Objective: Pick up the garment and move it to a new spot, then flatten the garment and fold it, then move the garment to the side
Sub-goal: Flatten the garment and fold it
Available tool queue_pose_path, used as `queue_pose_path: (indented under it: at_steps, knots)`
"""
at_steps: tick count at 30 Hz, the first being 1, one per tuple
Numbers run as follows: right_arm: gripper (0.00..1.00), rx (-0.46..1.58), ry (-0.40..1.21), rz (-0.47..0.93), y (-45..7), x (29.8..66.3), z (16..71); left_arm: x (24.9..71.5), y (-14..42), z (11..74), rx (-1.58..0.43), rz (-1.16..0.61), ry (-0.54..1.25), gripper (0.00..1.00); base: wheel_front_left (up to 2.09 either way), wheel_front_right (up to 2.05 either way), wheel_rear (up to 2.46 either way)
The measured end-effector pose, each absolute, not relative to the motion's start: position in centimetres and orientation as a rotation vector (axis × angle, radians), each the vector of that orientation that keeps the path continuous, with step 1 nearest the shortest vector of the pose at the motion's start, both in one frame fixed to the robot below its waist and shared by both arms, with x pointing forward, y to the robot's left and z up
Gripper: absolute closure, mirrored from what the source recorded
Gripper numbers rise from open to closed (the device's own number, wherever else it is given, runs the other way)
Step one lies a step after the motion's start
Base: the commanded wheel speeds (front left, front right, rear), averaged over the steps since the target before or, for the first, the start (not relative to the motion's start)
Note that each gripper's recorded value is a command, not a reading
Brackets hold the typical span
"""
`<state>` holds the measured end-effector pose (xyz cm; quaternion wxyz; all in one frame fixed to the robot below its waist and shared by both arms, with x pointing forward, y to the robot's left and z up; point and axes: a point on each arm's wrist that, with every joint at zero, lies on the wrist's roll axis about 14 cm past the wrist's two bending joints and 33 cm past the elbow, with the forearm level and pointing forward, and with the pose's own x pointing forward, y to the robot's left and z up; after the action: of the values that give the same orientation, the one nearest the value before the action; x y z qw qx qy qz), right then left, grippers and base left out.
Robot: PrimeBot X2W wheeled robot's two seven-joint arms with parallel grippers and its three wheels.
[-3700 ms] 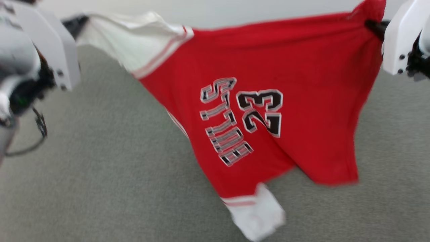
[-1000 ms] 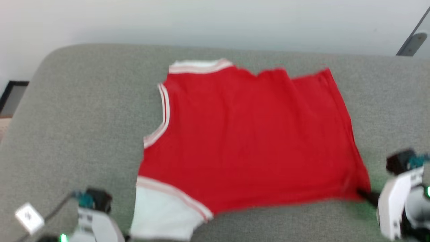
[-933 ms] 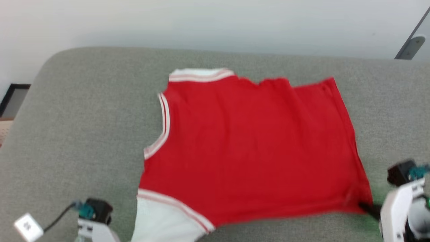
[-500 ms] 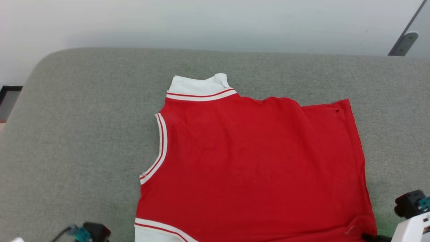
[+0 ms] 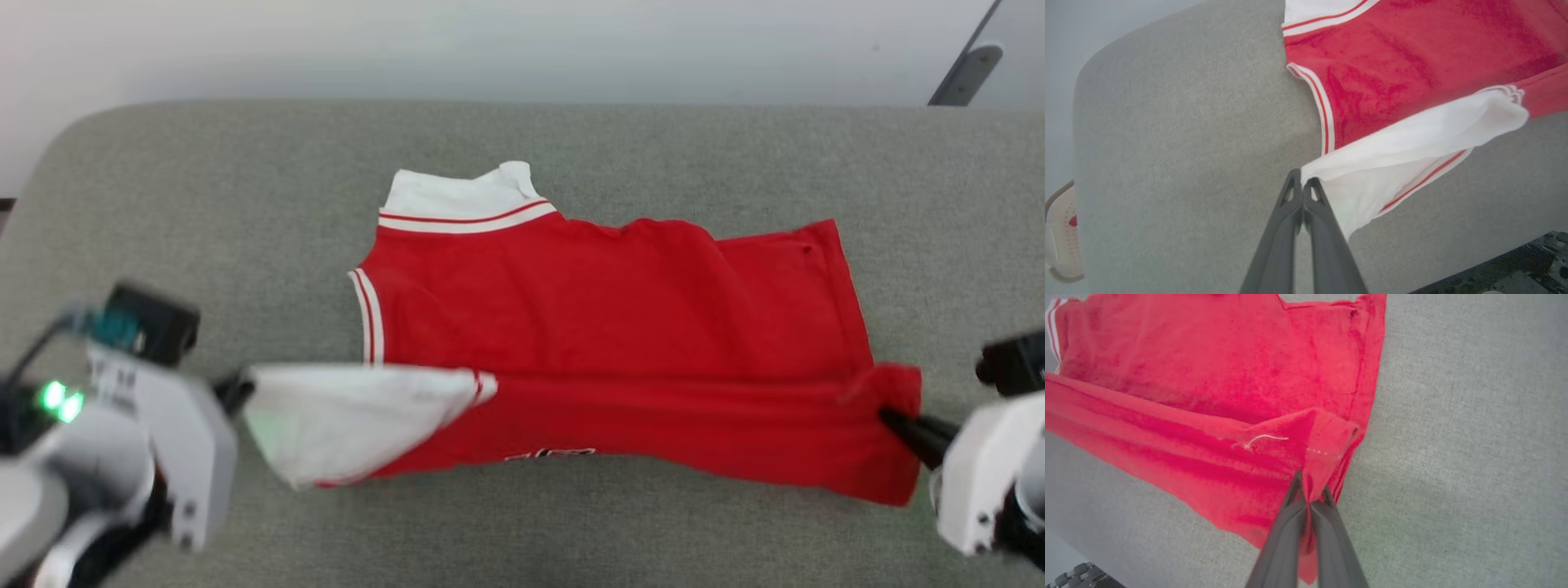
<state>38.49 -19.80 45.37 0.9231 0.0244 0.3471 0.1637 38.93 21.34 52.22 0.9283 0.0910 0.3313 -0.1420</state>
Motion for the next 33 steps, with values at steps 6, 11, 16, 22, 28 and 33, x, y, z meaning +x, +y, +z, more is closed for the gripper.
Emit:
queue_pose_path:
  at_steps: [6,11,16,22,28,33]
  knots:
    - [1.00,0.033,0.708,0.307,-19.5,41.6,45.1,44.4,19.6,52.3,0.228,-0.357,0.651,1.00,0.00,0.00,0.00]
    - [1.00,0.021,0.722,0.289,-19.3,43.7,43.7,47.8,18.7,49.6,0.230,-0.379,0.710,1.00,0.00,0.00,0.00]
    - [1.00,-0.001,0.750,0.301,-18.3,45.2,41.6,49.3,17.9,44.7,0.225,-0.402,0.835,1.00,0.00,0.00,0.00]
    - [1.00,0.007,0.795,0.292,-18.3,45.6,39.9,49.0,17.6,40.7,0.183,-0.399,0.962,1.00,0.00,0.00,0.00]
    - [0.58,0.011,0.795,0.294,-18.2,45.7,40.0,48.9,17.6,40.4,0.148,-0.379,0.985,0.02,0.00,0.00,0.00]
    - [0.00,0.002,0.739,0.295,-18.6,45.8,41.5,48.8,17.6,41.9,0.134,-0.376,0.950,0.00,0.00,0.00,0.00]
